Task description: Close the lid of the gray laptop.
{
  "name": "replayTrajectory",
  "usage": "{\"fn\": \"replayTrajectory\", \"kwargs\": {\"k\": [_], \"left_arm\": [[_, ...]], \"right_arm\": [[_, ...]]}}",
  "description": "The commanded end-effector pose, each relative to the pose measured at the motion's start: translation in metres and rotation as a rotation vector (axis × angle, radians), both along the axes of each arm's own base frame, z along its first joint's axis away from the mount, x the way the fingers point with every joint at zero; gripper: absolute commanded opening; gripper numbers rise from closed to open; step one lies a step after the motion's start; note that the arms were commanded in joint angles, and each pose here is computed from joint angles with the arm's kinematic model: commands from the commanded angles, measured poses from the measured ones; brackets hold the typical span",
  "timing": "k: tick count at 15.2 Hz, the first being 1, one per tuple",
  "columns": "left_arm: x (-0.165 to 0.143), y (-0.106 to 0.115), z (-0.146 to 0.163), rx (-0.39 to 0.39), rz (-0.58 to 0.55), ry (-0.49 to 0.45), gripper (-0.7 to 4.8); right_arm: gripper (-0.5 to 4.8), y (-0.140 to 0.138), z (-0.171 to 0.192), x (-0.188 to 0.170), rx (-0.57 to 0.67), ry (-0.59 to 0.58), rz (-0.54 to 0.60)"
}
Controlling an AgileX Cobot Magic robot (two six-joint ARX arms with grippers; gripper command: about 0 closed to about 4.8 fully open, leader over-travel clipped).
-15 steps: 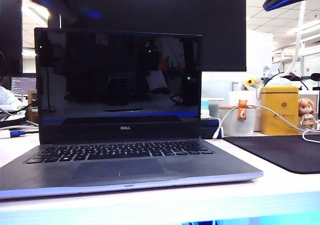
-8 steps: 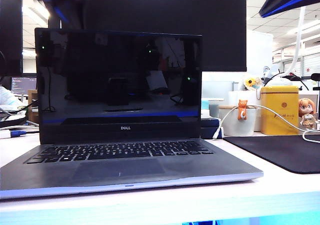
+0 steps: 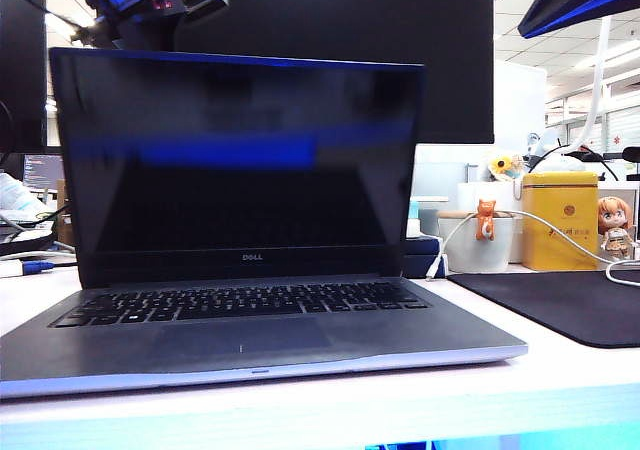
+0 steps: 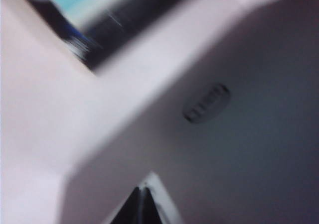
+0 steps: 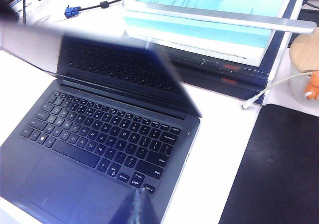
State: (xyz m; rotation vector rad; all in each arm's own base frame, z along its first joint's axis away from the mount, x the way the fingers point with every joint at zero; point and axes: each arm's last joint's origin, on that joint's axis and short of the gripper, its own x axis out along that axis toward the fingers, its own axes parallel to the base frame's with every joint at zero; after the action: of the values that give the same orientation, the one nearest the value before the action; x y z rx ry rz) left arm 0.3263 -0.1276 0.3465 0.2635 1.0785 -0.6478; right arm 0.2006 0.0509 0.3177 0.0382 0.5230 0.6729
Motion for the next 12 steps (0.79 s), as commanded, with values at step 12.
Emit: {"fn": "replayTrajectory", "kwargs": {"k": [12], "left_arm": [[-0.098, -0.025, -0.08, -0.059, -0.015, -0.021, -0.06]], "right_arm": [[-0.05, 0.0, 0.0, -0.002, 0.007, 0.01, 0.025]]}}
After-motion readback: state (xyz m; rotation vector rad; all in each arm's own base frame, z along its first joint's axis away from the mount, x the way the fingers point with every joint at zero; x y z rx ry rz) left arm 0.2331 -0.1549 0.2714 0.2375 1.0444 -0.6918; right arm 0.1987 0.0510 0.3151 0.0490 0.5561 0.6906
